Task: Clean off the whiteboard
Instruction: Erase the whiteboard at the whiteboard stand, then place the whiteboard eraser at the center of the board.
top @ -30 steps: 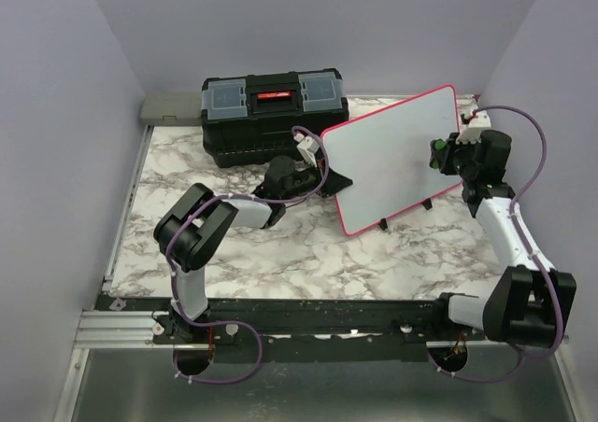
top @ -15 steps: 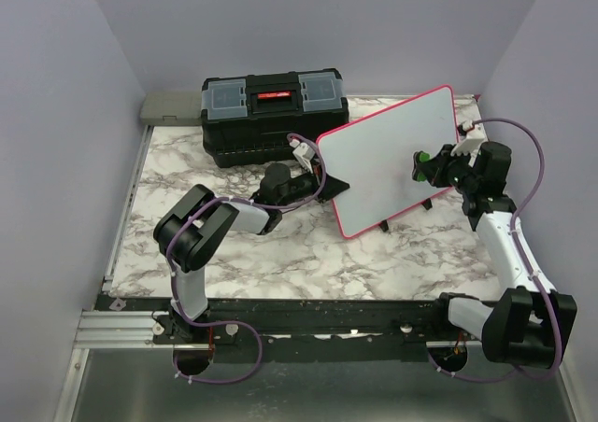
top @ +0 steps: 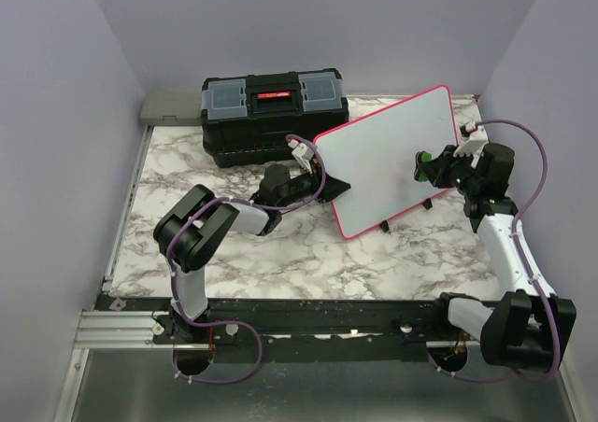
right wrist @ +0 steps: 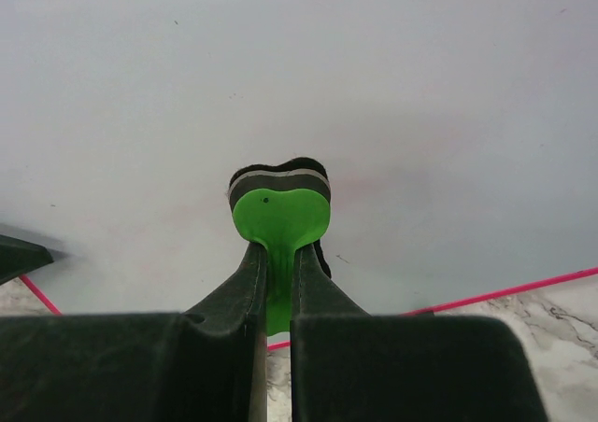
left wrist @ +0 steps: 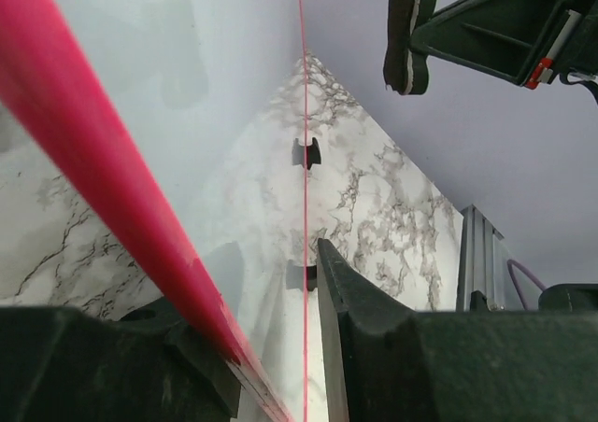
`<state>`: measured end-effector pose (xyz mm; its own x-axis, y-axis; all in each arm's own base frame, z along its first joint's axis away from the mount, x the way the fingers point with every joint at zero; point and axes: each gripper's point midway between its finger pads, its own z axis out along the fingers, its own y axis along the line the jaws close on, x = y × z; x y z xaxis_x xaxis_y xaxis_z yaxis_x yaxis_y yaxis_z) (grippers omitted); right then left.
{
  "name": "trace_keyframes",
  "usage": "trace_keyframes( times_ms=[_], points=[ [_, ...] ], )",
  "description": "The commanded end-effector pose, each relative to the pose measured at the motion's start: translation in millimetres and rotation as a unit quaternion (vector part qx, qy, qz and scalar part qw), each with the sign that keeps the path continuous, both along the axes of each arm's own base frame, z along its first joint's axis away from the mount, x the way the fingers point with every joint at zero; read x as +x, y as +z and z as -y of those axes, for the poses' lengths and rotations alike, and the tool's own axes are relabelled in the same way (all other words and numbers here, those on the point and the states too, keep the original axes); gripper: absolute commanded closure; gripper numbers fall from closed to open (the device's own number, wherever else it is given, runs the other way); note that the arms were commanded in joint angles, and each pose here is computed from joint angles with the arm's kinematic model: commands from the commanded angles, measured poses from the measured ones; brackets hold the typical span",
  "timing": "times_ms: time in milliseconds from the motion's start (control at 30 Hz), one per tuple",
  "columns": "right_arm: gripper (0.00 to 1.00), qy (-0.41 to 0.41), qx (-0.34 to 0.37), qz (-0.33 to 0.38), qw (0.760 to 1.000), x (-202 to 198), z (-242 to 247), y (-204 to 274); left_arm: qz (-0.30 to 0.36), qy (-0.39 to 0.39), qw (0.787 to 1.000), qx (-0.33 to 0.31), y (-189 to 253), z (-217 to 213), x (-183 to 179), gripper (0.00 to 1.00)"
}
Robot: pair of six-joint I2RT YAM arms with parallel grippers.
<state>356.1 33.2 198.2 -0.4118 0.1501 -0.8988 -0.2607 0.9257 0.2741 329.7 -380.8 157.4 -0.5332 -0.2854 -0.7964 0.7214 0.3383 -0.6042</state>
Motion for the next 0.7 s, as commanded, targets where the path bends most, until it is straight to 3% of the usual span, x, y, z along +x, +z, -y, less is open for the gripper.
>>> trace_keyframes(
  times_ms=[0,167,200,467,600,667],
  points=[
    [0.99,0.007,0.011,-0.001,1.000,-6.2,-1.9,0.0,0.032,0.018,0.999,-0.018,22.4,-3.3,3.2,0.63],
    [0.99,0.011,0.013,-0.002,1.000,-6.6,-2.3,-1.1,0.031,0.026,0.999,-0.024,26.6,-8.0,4.4,0.47],
    [0.99,0.011,0.013,-0.002,1.000,-6.7,-2.2,-1.1,0.031,0.028,0.999,-0.025,27.9,-8.7,4.6,0.39],
    [0.99,0.014,0.012,-0.003,1.000,-6.9,-2.6,-2.6,0.027,0.042,0.999,-0.021,28.7,-14.7,8.8,0.27],
    [0.99,0.018,0.009,-0.002,1.000,-7.5,-3.1,-2.7,0.029,0.053,0.998,-0.023,28.8,-21.4,8.1,0.02],
    [0.99,0.019,0.007,-0.001,1.000,-7.6,-3.0,-2.5,0.037,0.060,0.997,-0.030,35.5,-26.8,6.1,0.01]
  ],
)
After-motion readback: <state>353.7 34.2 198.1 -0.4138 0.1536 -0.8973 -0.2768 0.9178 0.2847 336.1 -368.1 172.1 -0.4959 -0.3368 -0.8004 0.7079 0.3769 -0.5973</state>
